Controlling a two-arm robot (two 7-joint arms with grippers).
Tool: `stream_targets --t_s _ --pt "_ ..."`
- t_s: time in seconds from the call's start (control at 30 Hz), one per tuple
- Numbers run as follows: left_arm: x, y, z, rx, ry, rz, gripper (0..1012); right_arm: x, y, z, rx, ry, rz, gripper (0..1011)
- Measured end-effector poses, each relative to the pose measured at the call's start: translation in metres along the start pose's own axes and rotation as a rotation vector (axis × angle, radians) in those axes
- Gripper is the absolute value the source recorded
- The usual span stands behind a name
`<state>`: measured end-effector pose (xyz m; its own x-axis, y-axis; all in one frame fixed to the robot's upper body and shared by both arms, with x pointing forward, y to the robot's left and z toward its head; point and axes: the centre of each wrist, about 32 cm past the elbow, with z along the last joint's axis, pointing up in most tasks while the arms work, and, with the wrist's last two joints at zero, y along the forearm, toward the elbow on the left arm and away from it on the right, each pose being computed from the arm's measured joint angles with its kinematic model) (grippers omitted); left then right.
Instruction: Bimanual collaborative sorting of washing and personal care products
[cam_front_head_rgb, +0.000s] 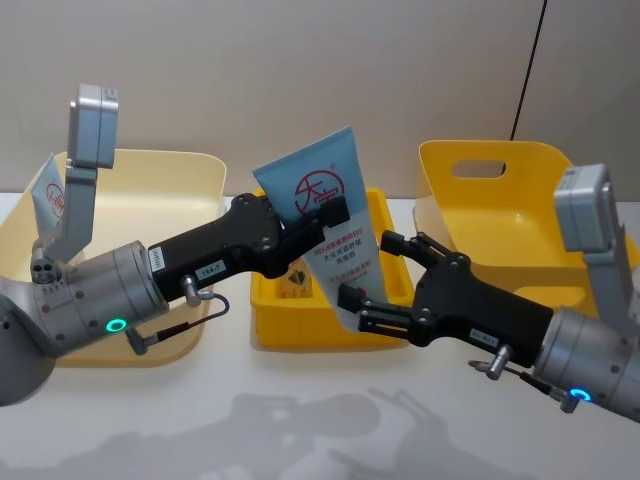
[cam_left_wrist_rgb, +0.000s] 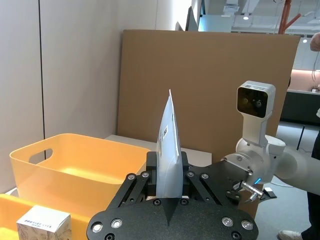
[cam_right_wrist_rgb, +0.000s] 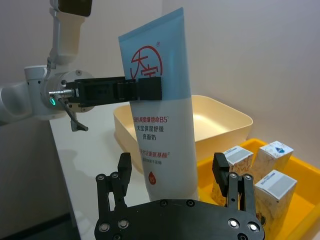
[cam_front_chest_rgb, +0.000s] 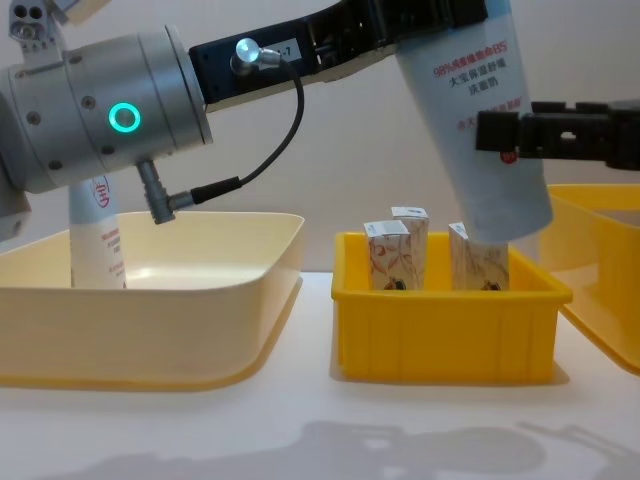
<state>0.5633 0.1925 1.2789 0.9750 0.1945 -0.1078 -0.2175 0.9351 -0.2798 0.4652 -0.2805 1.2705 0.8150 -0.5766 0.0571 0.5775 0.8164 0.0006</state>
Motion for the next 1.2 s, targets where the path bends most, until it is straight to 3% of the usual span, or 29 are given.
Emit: stream_targets --t_s 0.7,1.07,1.2 --pt "0.0 0.0 0.0 0.0 0.0 0.0 235 0.027 0.04 0.015 -0.081 -0.07 0.121 1009" --pt "0.0001 0.0002 0.0001 0.0 0.0 0.001 235 0.033 0.054 0.015 -0.1 -0.074 0.136 1005" --pt "0.0001 0.0003 0.0001 0.0 0.0 0.001 235 0.034 0.057 0.016 -0.103 -0.076 0.14 936"
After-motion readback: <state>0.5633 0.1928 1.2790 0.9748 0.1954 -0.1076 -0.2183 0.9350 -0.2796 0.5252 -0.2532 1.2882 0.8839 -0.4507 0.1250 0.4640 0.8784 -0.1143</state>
